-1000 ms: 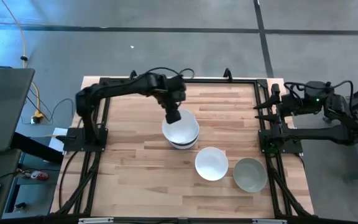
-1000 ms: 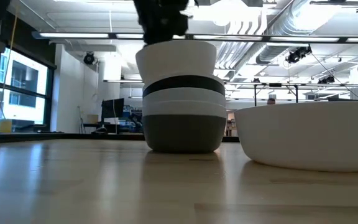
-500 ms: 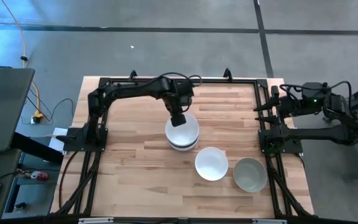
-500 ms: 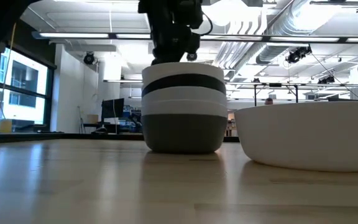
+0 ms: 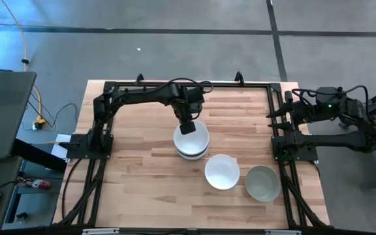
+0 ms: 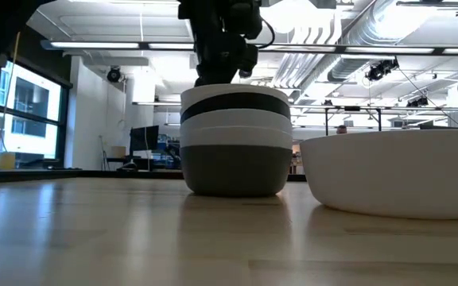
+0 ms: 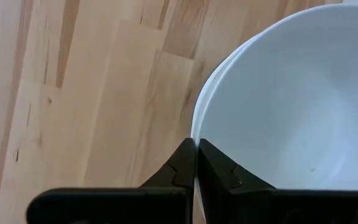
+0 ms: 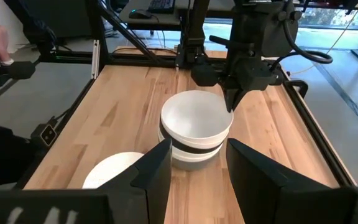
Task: Nest bowls inside each other
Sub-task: Stack the white bowl on top of the white bowl
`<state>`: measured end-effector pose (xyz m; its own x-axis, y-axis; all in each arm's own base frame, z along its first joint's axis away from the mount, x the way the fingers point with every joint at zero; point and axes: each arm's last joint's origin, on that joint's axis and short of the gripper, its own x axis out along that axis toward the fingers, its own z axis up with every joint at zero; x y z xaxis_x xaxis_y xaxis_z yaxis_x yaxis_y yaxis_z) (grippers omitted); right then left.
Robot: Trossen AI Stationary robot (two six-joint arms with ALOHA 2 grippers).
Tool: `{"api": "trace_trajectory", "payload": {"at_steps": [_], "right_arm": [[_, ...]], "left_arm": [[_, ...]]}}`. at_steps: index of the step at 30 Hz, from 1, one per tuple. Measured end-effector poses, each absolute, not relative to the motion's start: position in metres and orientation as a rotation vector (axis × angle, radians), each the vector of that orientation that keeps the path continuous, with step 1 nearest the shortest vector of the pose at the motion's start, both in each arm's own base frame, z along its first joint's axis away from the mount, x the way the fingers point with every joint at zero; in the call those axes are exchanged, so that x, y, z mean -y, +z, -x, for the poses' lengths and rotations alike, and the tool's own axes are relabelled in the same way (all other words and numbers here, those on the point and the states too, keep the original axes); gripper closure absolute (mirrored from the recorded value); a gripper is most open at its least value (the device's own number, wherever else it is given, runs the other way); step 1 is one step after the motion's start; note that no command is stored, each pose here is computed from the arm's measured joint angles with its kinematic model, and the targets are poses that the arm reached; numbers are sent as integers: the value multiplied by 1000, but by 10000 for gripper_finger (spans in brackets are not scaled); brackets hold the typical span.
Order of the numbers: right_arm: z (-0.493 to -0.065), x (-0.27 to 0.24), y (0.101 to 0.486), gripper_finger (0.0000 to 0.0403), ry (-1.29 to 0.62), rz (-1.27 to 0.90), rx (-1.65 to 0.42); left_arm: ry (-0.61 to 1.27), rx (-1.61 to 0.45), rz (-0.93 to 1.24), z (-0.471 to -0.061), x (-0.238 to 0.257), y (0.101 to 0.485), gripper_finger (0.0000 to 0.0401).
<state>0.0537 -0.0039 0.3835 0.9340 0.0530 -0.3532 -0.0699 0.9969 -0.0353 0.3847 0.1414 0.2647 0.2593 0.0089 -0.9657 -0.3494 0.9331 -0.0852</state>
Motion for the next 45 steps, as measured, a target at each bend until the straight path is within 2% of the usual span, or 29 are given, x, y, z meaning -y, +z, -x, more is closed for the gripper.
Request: {"api": "trace_trajectory", "payload": {"at_steps": [15, 27, 33, 38, 45], "right_arm": [[-53, 4, 383, 258, 63, 45, -369], [-52, 4, 380, 258, 65, 37, -401], [-52, 4, 378, 258, 67, 39, -417], [-52, 4, 378, 258, 71, 58, -416], [-52, 4, 378, 258, 69, 50, -416]], "left_arm": [[183, -1231, 314, -389, -145, 266, 401], [96, -1331, 364, -406, -147, 218, 400], [115, -1322, 353, -402, -148, 225, 400], [186, -1292, 296, -394, -150, 246, 401], [174, -1281, 302, -394, -150, 248, 401]]}}
